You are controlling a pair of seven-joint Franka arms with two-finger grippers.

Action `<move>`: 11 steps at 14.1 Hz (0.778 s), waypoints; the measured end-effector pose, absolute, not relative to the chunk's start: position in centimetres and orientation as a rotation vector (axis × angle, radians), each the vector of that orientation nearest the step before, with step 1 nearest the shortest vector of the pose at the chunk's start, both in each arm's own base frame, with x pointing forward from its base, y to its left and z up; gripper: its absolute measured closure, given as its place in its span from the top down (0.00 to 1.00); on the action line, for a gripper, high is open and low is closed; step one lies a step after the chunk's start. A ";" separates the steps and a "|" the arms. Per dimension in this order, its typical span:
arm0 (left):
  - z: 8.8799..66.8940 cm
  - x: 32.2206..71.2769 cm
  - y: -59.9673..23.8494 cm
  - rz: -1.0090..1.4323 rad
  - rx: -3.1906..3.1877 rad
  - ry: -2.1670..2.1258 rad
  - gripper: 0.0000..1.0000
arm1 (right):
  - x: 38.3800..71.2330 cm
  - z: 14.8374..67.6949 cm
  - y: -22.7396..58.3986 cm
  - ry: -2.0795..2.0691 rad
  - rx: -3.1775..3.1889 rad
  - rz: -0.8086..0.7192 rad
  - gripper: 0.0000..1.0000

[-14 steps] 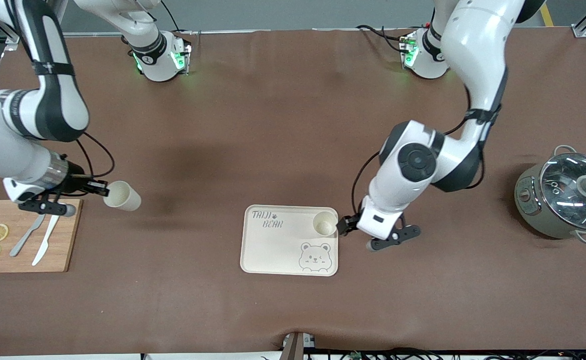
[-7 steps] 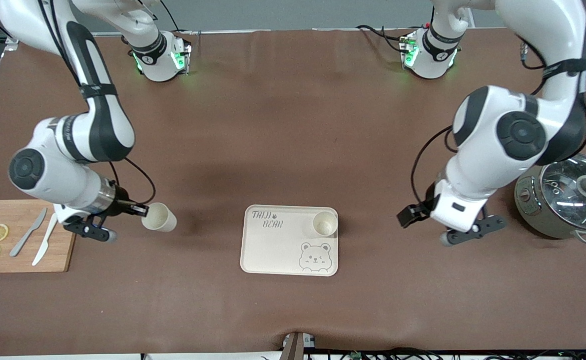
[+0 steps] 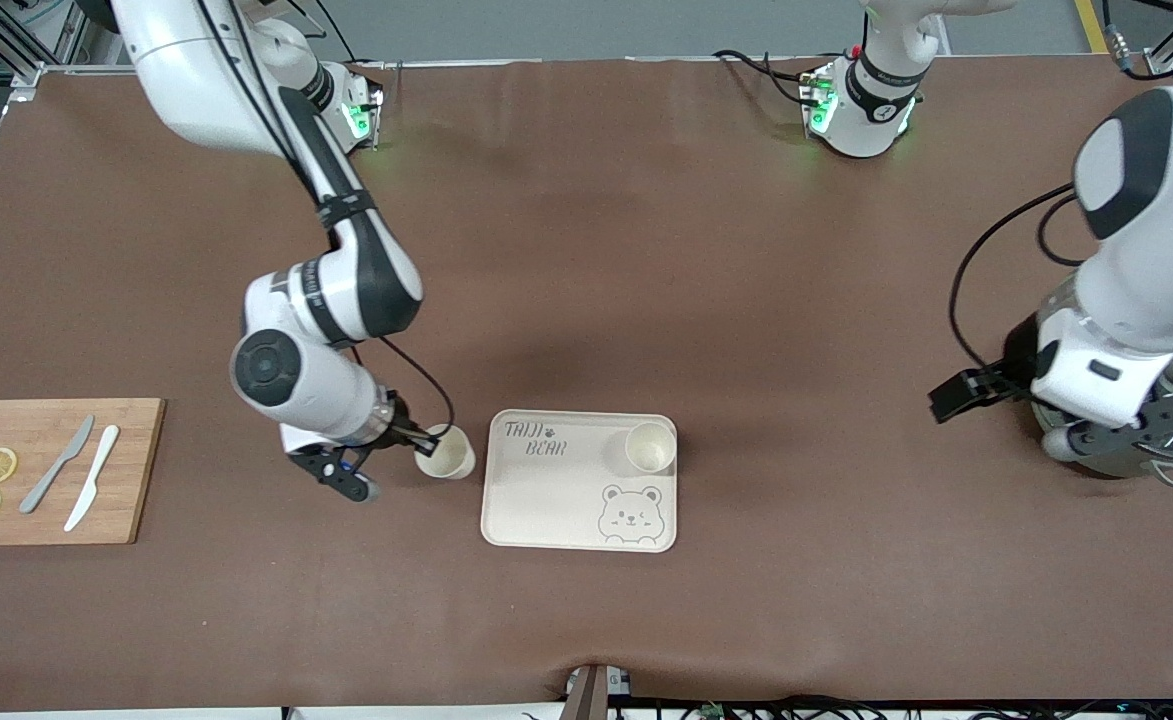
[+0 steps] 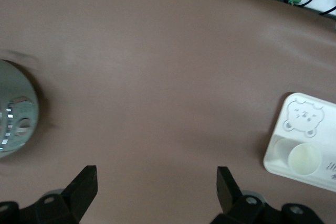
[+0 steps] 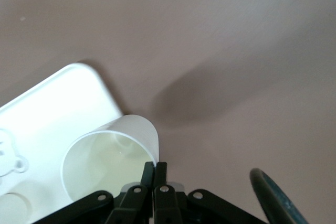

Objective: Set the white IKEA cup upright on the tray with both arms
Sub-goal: 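Lower the cup held by the right gripper onto the tray beside the other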

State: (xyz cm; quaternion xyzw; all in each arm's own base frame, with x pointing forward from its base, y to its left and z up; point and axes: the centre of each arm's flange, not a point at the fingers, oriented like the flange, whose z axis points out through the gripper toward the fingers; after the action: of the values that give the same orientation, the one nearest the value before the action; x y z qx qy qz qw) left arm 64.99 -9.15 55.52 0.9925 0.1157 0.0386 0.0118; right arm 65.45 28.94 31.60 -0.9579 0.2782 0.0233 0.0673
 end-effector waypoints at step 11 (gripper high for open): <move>63.9 59.7 1.7 0.120 3.161 0.116 1.00 | 62.2 26.2 37.4 0.984 -2.839 0.029 0.02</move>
State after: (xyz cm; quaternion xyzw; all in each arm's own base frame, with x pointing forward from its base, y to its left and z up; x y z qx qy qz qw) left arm 59.71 1.71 63.89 0.9985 0.0365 0.0380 -0.0119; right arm 62.21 37.40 26.23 -0.9426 0.3266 0.0095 0.0683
